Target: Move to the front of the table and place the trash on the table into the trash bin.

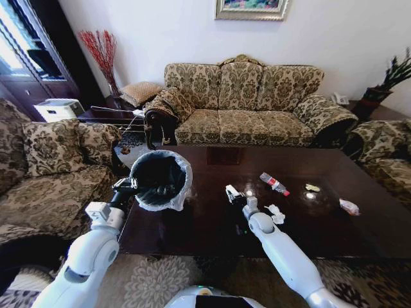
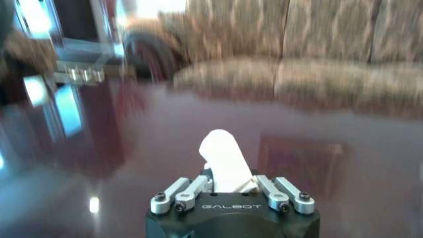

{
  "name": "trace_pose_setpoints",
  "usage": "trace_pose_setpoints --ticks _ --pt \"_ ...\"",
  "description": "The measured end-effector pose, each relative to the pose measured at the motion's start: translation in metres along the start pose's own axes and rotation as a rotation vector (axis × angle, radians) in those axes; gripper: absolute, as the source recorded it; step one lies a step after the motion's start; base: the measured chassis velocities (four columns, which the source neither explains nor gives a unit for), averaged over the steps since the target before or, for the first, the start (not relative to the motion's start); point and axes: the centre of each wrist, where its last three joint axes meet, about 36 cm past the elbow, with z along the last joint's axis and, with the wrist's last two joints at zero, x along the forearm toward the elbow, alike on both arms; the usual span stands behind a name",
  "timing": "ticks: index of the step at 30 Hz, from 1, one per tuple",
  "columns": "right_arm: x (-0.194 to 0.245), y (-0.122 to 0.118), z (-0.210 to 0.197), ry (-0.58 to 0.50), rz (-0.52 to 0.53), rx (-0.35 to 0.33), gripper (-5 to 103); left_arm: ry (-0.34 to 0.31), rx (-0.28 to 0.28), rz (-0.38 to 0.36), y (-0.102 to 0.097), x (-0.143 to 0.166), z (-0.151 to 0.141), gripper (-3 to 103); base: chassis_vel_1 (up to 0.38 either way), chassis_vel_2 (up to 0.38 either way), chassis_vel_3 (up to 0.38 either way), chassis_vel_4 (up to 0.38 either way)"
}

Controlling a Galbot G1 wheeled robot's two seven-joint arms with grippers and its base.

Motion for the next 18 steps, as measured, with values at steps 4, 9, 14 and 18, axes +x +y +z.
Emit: trace_pose_setpoints --ticks 4,9,14,18 --pt "0.024 0.008 -0.074 -0.143 -0.045 -0.017 14 0.001 -0.002 0.005 -0.001 0.001 0.0 2 0.0 0.0 0.0 0.0" --pt "0.07 0.026 -0.199 -0.369 -0.221 0.035 2 0.01 -0.011 0.02 -0.005 0.003 0.001 2 0.0 0.0 0.0 0.0" --pt "0.087 0.065 -0.266 -0.424 -0.418 0.032 0 0.013 -0.015 0.029 -0.009 0.002 0.002 2 0.0 0.0 0.0 0.0" --pt "0.092 0.125 -0.3 -0.406 -0.608 0.095 0 0.022 -0.01 0.029 -0.01 0.003 0.005 2 0.0 0.0 0.0 0.0"
